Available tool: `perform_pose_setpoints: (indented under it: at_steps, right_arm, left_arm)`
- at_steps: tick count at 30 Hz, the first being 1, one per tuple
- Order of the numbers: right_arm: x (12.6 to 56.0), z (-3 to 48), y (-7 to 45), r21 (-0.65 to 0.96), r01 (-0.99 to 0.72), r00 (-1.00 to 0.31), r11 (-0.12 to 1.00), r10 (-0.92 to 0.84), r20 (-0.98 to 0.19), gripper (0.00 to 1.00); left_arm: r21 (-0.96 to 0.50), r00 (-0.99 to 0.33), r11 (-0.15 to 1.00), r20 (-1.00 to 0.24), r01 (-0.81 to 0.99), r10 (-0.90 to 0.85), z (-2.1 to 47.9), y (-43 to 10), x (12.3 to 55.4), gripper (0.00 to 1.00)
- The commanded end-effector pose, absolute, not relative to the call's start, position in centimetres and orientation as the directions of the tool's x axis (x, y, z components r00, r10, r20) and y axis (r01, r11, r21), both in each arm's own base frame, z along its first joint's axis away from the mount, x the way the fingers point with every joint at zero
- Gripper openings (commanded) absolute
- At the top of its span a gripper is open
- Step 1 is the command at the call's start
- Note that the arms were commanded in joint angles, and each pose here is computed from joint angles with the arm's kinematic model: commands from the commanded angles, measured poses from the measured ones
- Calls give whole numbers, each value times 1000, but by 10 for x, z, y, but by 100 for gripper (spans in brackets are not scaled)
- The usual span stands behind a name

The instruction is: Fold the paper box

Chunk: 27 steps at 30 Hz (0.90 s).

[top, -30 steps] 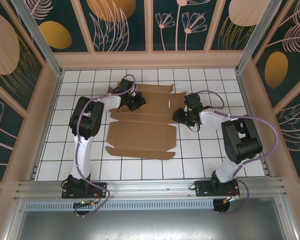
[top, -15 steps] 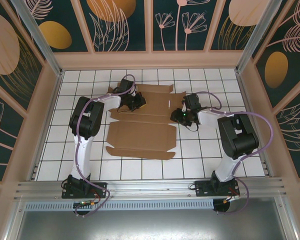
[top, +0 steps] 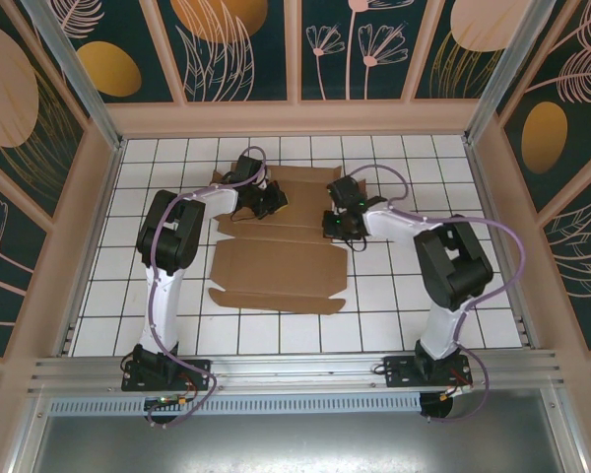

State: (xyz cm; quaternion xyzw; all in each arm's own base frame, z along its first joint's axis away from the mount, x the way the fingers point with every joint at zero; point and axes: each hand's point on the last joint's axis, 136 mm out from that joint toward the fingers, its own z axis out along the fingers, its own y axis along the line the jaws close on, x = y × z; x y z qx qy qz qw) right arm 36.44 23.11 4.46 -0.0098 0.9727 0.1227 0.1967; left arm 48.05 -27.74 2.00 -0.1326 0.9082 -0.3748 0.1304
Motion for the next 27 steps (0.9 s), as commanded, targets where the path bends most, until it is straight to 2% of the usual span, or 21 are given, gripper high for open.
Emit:
perform_pose_setpoints:
  at_steps: [1,8,13,17,23,27]
  right_arm:
    - [356,22,218,-23,-72,-931,997,-75,-356,19]
    - [356,-9,221,-201,-78,-938,977,-140,-316,20]
    - [364,16,213,-242,-48,-911,969,-142,-387,19]
    - [358,34,194,-219,-21,-907,976,-111,-407,21]
    - [344,40,151,-99,66,-905,993,18,-424,35]
    - [340,59,160,6,20,-885,1000,21,-466,46]
  left_arm:
    - [-671,-936,710,-67,-214,-346,-12,-267,466,0]
    - [-671,-937,707,-56,-221,-346,-16,-268,465,0]
    - [-675,-937,707,-66,-212,-343,-12,-268,467,0]
    - [-678,-936,706,-75,-205,-343,-7,-269,468,0]
    - [-685,-935,698,-67,-212,-349,-8,-269,465,0]
    - [-694,-943,695,-70,-189,-326,-7,-281,458,0]
